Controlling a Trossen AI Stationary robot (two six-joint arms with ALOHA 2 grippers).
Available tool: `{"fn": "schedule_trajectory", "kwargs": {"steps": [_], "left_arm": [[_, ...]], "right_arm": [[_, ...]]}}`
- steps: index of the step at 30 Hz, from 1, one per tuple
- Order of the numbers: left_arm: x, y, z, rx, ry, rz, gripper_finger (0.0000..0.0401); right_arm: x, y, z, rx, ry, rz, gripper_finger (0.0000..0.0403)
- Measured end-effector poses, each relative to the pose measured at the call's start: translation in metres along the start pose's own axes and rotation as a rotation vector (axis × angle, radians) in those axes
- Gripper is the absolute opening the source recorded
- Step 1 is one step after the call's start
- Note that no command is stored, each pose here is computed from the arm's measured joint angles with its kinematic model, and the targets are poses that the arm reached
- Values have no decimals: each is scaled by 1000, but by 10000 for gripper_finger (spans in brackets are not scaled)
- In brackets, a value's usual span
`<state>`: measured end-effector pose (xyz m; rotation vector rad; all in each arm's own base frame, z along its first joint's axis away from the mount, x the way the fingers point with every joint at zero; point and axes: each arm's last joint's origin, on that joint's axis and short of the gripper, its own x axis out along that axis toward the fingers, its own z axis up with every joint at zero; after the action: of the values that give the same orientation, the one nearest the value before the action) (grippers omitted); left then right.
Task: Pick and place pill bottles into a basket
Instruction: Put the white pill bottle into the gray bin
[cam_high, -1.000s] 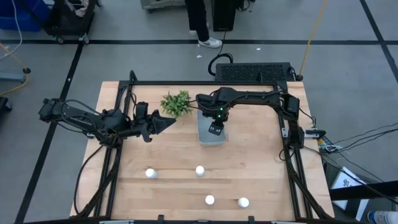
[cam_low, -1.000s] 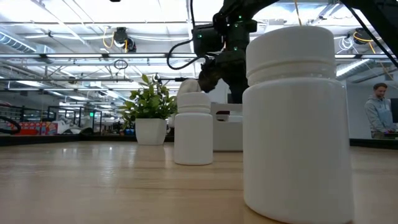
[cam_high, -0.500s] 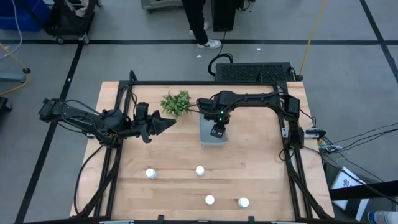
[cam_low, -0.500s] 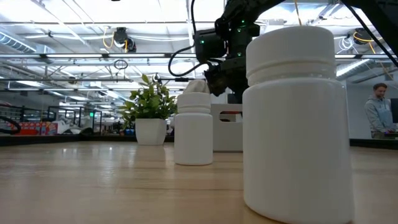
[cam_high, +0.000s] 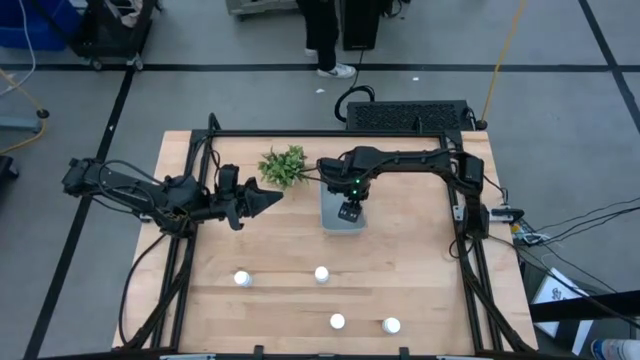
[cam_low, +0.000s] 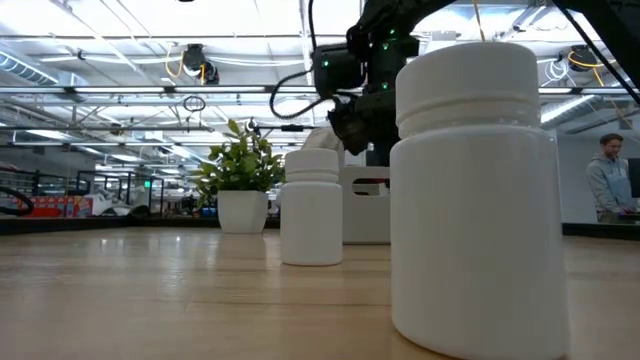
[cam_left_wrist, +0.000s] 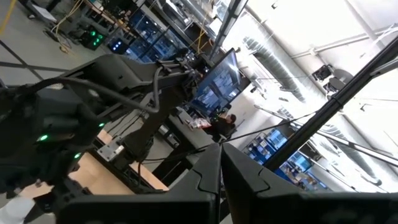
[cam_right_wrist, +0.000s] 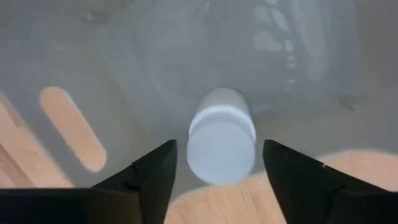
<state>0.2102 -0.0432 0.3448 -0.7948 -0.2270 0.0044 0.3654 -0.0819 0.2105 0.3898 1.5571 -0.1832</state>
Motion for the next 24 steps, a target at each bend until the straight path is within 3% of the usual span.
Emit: {"fn": "schedule_trajectory", "kwargs": {"steps": [6, 13, 20, 24], "left_arm": [[0, 0, 0, 3, 5, 4, 19], [0, 1, -2, 2, 21, 7, 19], [1, 2, -1, -22, 36, -6, 22], [0, 2, -5, -16, 108, -37, 48]], "right_arm": [[-18, 1, -10, 21, -16, 3, 277], [-58, 15, -31, 61, -130, 29, 283], [-112, 27, -56, 223, -390, 136, 283], [-143, 37, -73, 292, -578, 201, 282]]}}
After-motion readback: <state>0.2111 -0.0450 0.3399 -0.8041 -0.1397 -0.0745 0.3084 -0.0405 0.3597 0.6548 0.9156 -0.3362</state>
